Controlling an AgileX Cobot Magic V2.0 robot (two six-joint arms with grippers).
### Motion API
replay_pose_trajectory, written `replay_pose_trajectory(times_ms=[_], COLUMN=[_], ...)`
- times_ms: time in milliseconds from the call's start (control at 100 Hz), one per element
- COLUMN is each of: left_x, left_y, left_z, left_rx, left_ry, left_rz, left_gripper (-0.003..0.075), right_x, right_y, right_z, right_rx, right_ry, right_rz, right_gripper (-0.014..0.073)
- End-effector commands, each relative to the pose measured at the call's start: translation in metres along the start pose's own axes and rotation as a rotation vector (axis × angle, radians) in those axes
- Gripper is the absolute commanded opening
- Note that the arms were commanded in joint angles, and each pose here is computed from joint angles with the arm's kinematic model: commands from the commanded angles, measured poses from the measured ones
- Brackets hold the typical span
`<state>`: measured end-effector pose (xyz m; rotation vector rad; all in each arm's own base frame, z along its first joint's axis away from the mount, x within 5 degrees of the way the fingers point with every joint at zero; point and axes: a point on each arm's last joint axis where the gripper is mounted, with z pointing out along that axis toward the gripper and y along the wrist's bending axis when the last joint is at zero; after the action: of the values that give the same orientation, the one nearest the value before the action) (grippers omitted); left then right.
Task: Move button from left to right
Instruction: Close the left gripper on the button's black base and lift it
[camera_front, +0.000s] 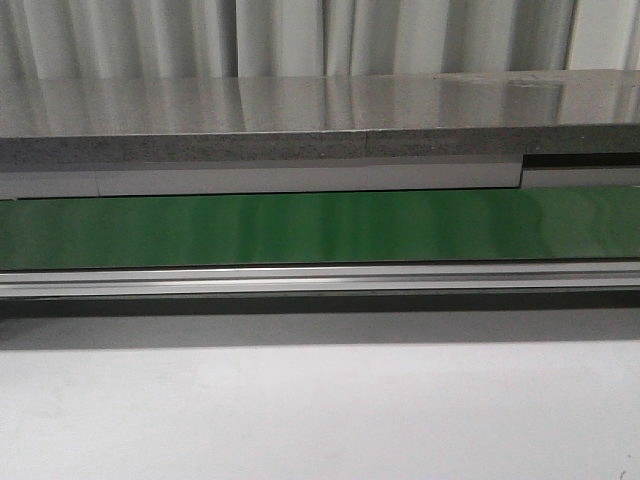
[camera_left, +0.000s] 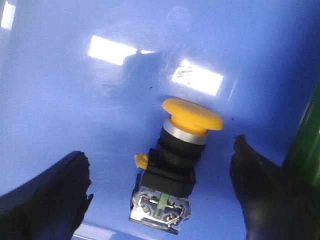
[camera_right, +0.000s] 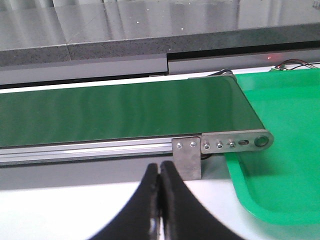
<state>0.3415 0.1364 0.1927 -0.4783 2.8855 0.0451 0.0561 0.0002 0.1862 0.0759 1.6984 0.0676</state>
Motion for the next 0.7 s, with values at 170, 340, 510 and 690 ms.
replay_pose_trajectory(times_ms=[170,340,510,690], left_x=[-0.004,-0.003,-0.003,-0.002], left_y=[0.001,0.001,0.001,0.001], left_z=[-0.005,0.007,0.010,0.018], left_rx=[-0.001,0.005,0.004,0.004], left_ry=[-0.019,0.025,0.028,0.051], left_rz=[-0.001,-0.005,-0.004,-0.003], left_gripper=[0.0546,0.0546,0.0546,0.0546], right_x=[-0.013,-0.013,-0.013,-0.013], right_y=[0.001,0.001,0.001,0.001], right_z=[-0.003,-0.003,-0.003,-0.003], right_rx=[-0.003,-0.003,-0.003,-0.003], right_ry=[-0.118,-0.118,-0.118,-0.118], right_rz=[-0.003,-0.003,-0.003,-0.003], right_gripper=[-0.0067,-0.0067,-0.0067,-0.0067])
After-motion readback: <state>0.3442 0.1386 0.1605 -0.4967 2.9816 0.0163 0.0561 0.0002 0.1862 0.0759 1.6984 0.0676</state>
